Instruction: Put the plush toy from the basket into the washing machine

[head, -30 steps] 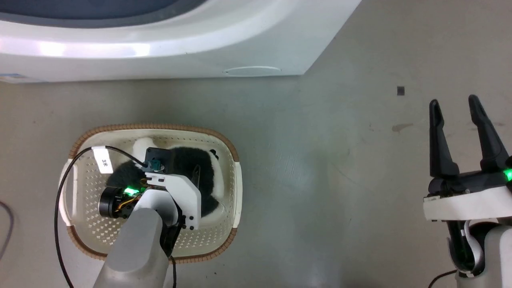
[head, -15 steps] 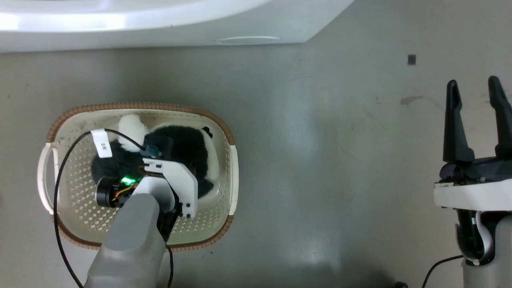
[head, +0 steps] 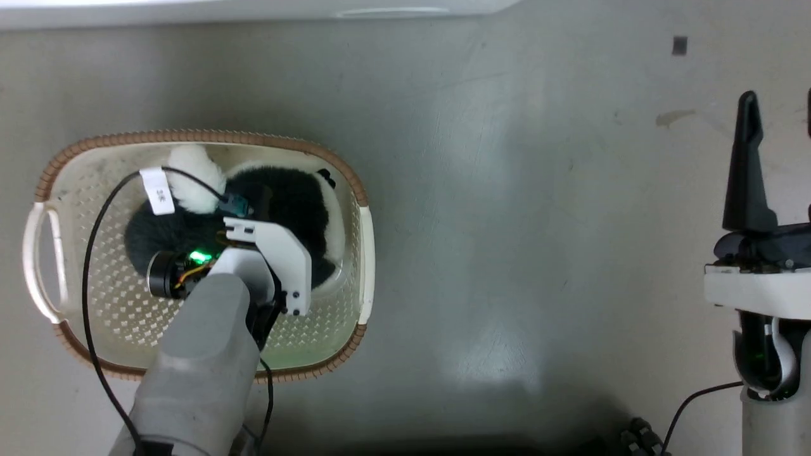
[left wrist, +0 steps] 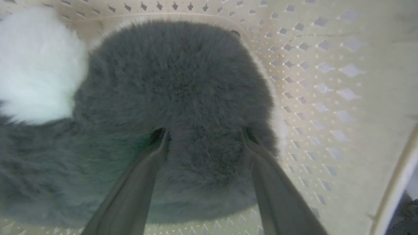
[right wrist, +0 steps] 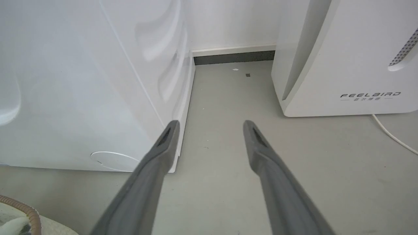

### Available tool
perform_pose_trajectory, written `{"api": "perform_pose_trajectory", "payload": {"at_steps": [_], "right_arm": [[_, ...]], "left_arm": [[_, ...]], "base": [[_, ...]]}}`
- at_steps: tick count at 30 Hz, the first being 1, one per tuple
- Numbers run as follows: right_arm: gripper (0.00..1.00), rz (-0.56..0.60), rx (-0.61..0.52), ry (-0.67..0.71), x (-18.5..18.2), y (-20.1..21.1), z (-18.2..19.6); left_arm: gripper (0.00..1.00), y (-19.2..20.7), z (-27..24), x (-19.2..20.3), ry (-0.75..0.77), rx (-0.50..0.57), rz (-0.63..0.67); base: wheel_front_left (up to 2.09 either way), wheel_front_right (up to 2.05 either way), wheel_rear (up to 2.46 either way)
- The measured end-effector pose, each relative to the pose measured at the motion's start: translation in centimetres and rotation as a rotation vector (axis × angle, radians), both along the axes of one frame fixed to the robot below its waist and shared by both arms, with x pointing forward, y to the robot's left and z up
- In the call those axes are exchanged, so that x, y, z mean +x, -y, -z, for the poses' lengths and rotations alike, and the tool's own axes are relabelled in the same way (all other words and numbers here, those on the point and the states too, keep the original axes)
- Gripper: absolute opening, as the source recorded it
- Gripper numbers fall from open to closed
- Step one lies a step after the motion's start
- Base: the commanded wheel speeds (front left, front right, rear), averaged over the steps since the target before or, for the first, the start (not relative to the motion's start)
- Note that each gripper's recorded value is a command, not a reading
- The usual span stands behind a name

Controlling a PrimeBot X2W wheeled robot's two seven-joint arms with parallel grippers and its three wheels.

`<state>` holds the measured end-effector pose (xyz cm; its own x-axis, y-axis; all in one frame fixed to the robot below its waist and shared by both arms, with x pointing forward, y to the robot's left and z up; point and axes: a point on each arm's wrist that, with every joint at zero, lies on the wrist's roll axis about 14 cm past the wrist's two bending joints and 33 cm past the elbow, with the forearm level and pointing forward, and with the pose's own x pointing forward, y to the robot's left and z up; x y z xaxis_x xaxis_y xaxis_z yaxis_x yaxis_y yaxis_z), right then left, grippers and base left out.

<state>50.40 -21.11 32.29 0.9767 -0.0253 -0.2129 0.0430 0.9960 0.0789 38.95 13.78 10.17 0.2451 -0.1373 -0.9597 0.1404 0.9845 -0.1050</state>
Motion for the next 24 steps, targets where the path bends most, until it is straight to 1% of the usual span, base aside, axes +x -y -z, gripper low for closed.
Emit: {"api": "perform_pose_trajectory", "payload": {"at_steps": [10,18,19,20,24], "right_arm": [[1.0,0.021,0.004,-0.013,0.4,0.6,2.4],[1.0,0.028,0.009,-0.006,0.9,0.8,3.5],[1.0,0.03,0.009,0.0,1.0,0.8,3.5],[1.0,0.031,0.012,0.002,1.0,0.8,3.6],[1.0,0.035,0.013,0.005,1.2,0.9,3.9]], "left_arm": [[1.0,0.3,2.8,-0.2,-0.067,-0.002,0.01],[0.99,0.3,4.3,-0.6,-0.117,-0.003,0.014],[0.45,0.3,4.5,-0.7,-0.128,-0.003,0.013],[0.0,0.3,4.6,-0.8,-0.139,-0.006,0.01],[0.0,0.3,5.2,-1.0,-0.176,-0.016,0.019]], "base": [[0.0,0.0,0.0],[0.0,0.0,0.0],[0.0,0.0,0.0],[0.0,0.0,0.0],[0.0,0.0,0.0]]}}
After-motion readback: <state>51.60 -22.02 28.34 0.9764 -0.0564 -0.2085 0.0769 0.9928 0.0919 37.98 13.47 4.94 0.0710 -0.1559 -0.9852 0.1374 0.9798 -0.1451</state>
